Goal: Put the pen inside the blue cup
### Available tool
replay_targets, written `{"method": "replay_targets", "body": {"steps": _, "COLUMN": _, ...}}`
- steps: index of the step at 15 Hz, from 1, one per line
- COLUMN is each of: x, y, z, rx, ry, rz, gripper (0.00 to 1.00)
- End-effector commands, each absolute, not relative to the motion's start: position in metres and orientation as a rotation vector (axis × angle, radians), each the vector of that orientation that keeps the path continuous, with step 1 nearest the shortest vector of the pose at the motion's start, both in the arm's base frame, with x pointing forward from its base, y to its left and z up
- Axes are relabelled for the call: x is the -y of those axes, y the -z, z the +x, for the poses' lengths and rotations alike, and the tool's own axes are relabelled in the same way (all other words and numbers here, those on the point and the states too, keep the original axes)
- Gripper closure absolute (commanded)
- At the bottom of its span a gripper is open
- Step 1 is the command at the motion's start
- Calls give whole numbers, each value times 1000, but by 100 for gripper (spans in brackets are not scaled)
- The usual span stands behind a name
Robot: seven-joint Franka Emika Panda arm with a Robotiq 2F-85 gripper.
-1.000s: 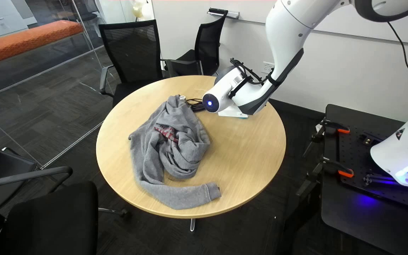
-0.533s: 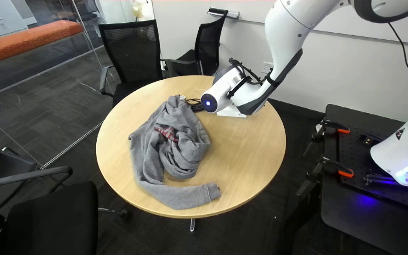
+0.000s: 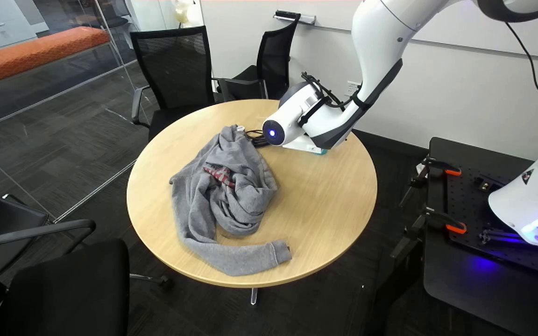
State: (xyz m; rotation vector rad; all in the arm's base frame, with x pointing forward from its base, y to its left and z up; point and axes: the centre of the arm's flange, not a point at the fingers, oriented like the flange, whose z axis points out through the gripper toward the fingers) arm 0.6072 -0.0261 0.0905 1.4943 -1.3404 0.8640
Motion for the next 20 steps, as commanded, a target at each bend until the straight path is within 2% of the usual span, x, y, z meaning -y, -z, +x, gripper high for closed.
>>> {"method": "replay_targets", "body": {"steps": 1, "x": 19, "y": -131, "z": 588, "rx": 1394, "ry": -925, "rz": 1428, "gripper": 0}}
{"method": "replay_targets", "body": {"steps": 11, "x": -2, "y": -222, "z": 571, "rx": 1496, "ry": -1062, "rz": 1269, "gripper": 0}}
{"method": "replay_targets", "body": {"steps": 13, "x": 0, "y": -208, "z": 587, "rx": 1479, "ry": -1034, "rz": 1293, "gripper": 0}}
{"method": "replay_targets", "body": {"steps": 20, "x": -2, "y": -216, "z": 582, "rx": 1476, "ry": -1036, "rz": 1291, "gripper": 0}}
